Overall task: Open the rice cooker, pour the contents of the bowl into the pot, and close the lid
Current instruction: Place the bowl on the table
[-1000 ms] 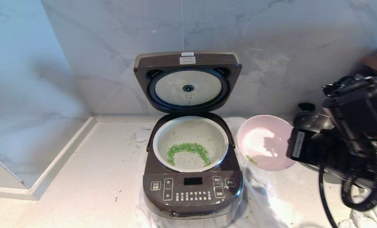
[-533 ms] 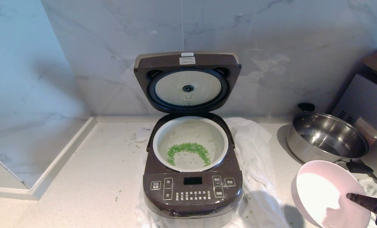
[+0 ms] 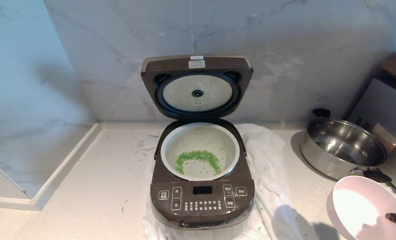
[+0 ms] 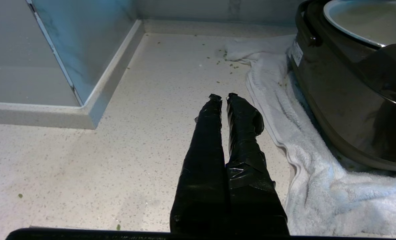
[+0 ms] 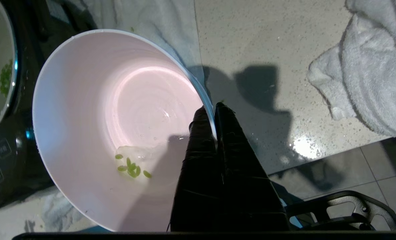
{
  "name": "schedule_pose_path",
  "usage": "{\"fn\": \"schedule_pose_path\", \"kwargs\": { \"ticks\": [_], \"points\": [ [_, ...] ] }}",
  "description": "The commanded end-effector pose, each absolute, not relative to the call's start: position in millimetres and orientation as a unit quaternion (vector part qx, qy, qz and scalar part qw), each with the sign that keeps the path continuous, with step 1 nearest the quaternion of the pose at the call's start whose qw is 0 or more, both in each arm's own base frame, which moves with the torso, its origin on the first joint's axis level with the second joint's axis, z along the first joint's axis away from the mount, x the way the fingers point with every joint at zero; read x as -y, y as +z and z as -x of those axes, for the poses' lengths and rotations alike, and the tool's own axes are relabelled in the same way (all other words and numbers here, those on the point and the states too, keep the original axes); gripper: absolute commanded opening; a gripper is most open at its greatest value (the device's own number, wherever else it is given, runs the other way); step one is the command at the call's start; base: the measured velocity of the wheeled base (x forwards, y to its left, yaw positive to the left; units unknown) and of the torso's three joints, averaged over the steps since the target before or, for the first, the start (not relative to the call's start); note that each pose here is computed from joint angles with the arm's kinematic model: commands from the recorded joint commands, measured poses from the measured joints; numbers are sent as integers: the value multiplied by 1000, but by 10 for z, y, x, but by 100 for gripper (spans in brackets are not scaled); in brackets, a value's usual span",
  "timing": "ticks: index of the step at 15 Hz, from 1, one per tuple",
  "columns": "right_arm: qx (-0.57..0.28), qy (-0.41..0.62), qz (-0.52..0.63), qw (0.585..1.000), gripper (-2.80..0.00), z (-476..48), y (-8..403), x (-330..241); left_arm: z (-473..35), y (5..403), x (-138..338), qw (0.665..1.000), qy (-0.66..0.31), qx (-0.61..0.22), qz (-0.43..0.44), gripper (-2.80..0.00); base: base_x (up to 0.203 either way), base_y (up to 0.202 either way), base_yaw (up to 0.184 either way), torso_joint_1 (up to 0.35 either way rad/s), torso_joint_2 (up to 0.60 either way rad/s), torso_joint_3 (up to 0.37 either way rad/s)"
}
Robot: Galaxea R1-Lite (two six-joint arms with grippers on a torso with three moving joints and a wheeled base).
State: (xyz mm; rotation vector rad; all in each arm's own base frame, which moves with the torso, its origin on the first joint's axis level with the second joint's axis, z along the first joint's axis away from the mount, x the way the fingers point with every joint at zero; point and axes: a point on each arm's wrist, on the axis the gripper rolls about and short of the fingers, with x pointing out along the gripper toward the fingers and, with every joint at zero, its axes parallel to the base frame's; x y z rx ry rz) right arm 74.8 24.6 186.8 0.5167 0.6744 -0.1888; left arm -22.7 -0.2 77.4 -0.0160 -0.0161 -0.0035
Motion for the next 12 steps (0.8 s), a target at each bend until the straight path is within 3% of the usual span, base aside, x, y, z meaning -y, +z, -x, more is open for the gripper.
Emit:
{"fn": "schedule_pose_path", "kwargs": {
  "ticks": [1, 7, 12],
  "points": [
    [-339, -136, -250, 897, -280, -989, 1923, -239, 222, 757, 2, 1000, -2, 5, 8, -280, 0, 0, 0, 0, 0, 0],
    [-378, -230, -288, 850, -280, -1753, 2028, 573, 222, 757, 2, 1000, -2, 5, 8, -280, 0, 0, 0, 0, 0, 0],
    [-449, -218, -278, 821, -280, -1698, 1396, 706, 223, 758, 2, 1000, -2, 5, 8, -280, 0, 0, 0, 0, 0, 0]
  ]
}}
